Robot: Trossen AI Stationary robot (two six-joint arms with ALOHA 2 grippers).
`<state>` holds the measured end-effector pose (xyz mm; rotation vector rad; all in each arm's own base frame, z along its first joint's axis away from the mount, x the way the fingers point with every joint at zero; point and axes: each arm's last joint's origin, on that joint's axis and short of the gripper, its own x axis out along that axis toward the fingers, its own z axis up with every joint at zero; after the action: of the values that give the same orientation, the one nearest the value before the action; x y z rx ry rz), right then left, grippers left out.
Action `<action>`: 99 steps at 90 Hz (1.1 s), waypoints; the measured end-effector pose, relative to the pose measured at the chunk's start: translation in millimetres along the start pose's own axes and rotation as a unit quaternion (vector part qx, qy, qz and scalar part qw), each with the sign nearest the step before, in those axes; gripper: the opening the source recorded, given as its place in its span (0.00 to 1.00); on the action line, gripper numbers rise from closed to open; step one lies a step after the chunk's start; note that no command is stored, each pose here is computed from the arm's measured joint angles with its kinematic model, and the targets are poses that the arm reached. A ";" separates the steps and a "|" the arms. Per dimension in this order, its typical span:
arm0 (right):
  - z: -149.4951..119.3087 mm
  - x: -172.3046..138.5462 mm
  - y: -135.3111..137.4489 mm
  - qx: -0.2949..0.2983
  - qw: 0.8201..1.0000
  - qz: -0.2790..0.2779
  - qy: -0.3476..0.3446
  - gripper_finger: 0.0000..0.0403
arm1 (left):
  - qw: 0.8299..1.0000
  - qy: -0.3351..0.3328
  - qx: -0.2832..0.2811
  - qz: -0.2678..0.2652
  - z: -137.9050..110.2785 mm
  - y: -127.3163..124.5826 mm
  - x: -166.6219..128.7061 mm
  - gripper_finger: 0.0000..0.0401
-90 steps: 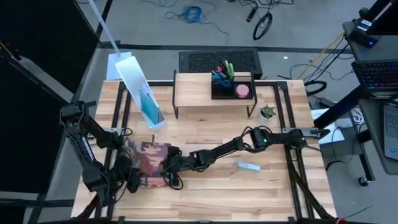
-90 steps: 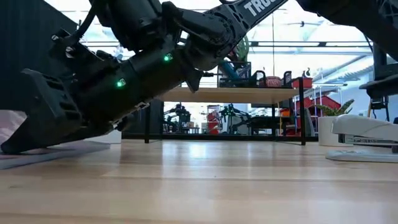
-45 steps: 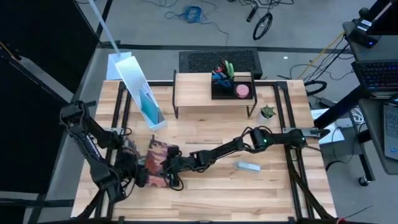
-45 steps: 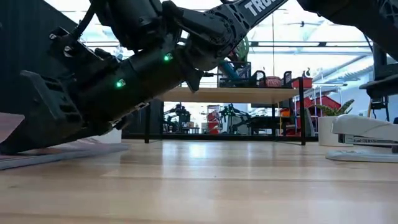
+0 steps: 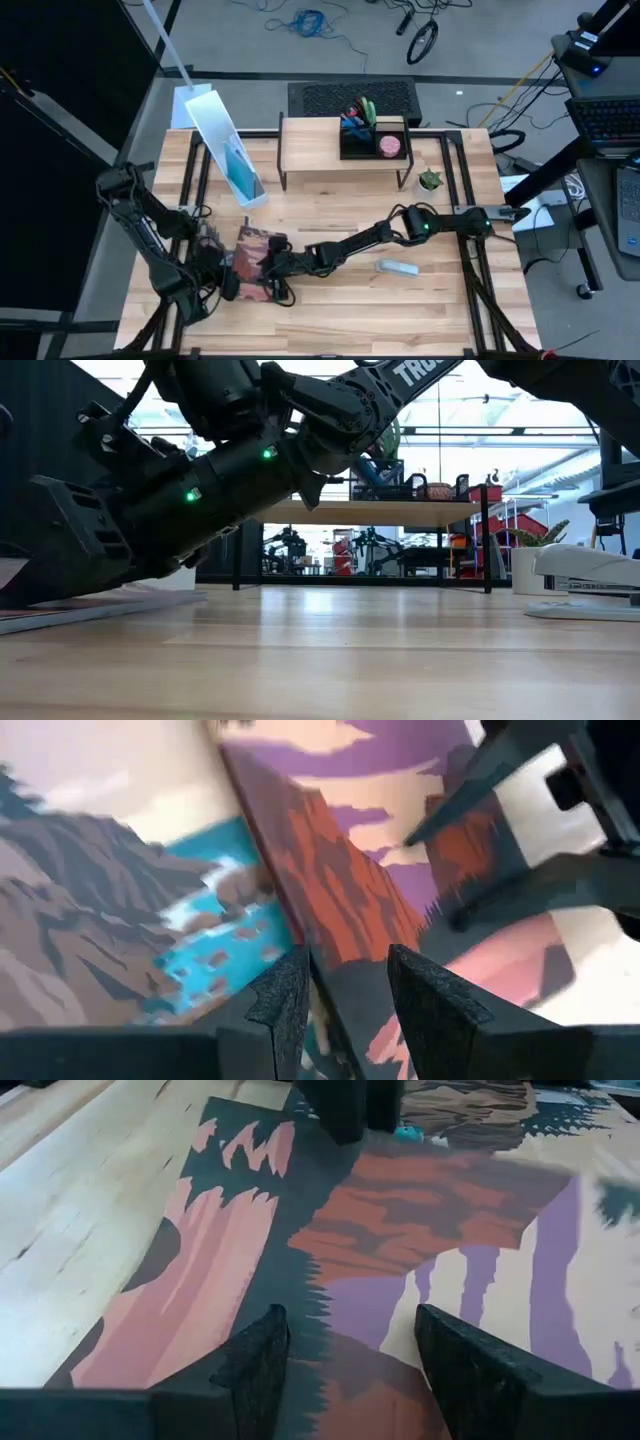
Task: Stock shelves
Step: Put the purple book into the white bookshelf
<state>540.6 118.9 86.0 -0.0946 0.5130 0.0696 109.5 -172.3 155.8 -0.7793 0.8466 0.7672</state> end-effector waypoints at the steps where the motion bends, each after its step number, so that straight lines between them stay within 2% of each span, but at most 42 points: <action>1: 0.0 0.0 -0.1 0.000 1.000 0.000 0.000 0.50 | 1.000 0.001 0.001 0.001 0.0 0.2 0.0 0.31; 19: -0.3 -0.4 3.0 -0.002 1.000 -0.004 0.000 0.50 | 0.998 0.019 0.015 0.051 1.6 6.9 -0.4 0.31; 27: -0.1 -0.3 2.6 -0.002 1.000 -0.002 0.000 0.50 | 0.998 0.018 0.015 0.053 0.7 6.7 0.5 0.31; 44: -0.2 -0.3 2.7 -0.001 1.000 -0.001 0.001 0.50 | 1.000 0.007 0.004 0.000 -2.6 -0.3 2.1 0.31; 60: -0.7 -0.4 3.4 -0.001 1.000 0.002 0.003 0.50 | 0.999 0.007 -0.010 -0.039 -7.4 9.2 19.0 0.31; 71: -0.7 -0.4 3.6 -0.001 1.000 0.003 0.003 0.50 | 0.997 -0.021 -0.025 -0.070 -7.8 12.9 24.2 0.31; 81: -0.6 -0.5 3.9 -0.001 1.000 0.004 0.003 0.50 | 0.994 -0.044 -0.021 -0.101 -9.2 11.1 24.4 0.31; 99: -0.1 -0.7 5.0 -0.012 1.000 0.007 0.000 0.50 | 0.988 -0.027 0.007 -0.152 -15.1 -0.8 22.0 0.31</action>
<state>539.5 123.8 85.9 -0.1153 0.5137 0.0901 114.7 -179.5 130.6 -0.8472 0.6635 0.5083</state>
